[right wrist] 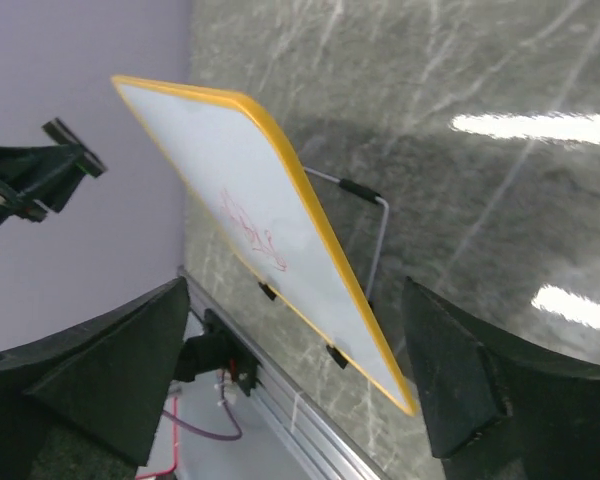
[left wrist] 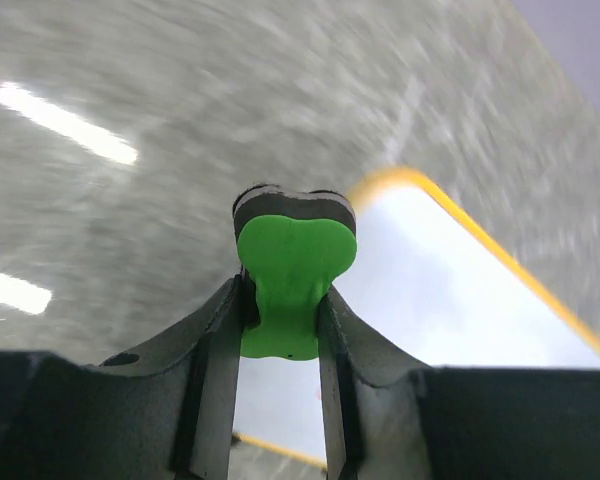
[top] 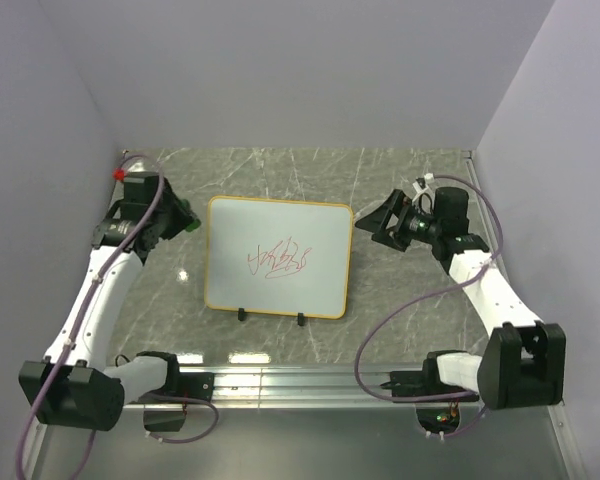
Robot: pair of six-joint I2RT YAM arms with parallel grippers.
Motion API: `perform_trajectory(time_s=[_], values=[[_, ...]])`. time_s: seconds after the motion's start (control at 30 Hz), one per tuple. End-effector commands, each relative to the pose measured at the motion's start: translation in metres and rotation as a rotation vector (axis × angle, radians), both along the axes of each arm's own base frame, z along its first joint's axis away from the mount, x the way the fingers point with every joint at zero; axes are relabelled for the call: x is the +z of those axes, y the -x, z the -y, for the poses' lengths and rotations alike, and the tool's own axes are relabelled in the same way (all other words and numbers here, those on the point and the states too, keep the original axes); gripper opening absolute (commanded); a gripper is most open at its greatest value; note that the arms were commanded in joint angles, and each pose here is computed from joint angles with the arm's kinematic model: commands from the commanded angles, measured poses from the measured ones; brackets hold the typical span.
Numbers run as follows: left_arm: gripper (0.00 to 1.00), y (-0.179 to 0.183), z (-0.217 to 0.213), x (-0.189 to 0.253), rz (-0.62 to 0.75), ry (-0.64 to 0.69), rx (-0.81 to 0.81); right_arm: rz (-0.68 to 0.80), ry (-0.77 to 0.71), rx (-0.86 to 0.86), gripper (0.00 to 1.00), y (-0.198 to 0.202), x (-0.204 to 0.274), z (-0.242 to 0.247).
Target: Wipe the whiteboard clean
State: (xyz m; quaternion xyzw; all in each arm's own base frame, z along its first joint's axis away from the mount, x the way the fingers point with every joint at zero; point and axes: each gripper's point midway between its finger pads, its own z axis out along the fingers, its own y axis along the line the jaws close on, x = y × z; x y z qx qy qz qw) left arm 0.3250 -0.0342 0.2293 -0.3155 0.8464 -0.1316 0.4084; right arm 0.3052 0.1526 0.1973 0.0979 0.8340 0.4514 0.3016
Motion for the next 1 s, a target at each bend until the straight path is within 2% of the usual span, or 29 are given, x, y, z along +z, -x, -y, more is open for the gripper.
perform_trajectory(time_s=[0.0, 0.07, 0.13, 0.3, 0.33, 0.4, 0.53, 0.83, 0.87, 0.9, 0.97], values=[[0.0, -0.009, 0.052, 0.021, 0.068, -0.001, -0.235, 0.111, -0.112, 0.074, 0.9, -0.017, 0.035, -0.013], [0.0, -0.007, 0.092, 0.021, 0.062, 0.0, -0.344, 0.123, -0.128, 0.079, 0.83, -0.022, 0.034, -0.015], [0.0, -0.005, 0.121, 0.02, 0.063, -0.02, -0.401, 0.111, -0.117, 0.084, 0.82, -0.025, 0.024, -0.016], [0.0, -0.003, 0.172, 0.017, 0.063, 0.004, -0.507, 0.102, -0.095, 0.115, 0.73, -0.027, 0.012, -0.02], [0.0, 0.001, 0.186, 0.016, 0.059, 0.01, -0.539, 0.1, -0.09, 0.12, 0.64, -0.027, 0.009, -0.022], [0.0, 0.003, 0.203, 0.01, 0.047, 0.013, -0.574, 0.095, -0.09, 0.134, 0.54, -0.027, 0.006, -0.025], [0.0, 0.014, 0.248, -0.01, 0.0, -0.006, -0.672, 0.079, -0.083, 0.157, 0.52, -0.028, -0.001, -0.037], [0.0, 0.026, 0.292, -0.023, -0.016, 0.0, -0.772, 0.066, -0.059, 0.191, 0.5, -0.036, -0.005, -0.058], [0.0, 0.028, 0.295, -0.026, -0.021, -0.001, -0.78, 0.058, -0.059, 0.197, 0.48, -0.036, -0.007, -0.06], [0.0, 0.032, 0.299, -0.031, -0.03, -0.004, -0.794, 0.058, -0.055, 0.199, 0.39, -0.036, -0.008, -0.061], [0.0, 0.037, 0.306, -0.036, -0.034, -0.003, -0.815, 0.05, -0.051, 0.205, 0.34, -0.036, -0.01, -0.063]])
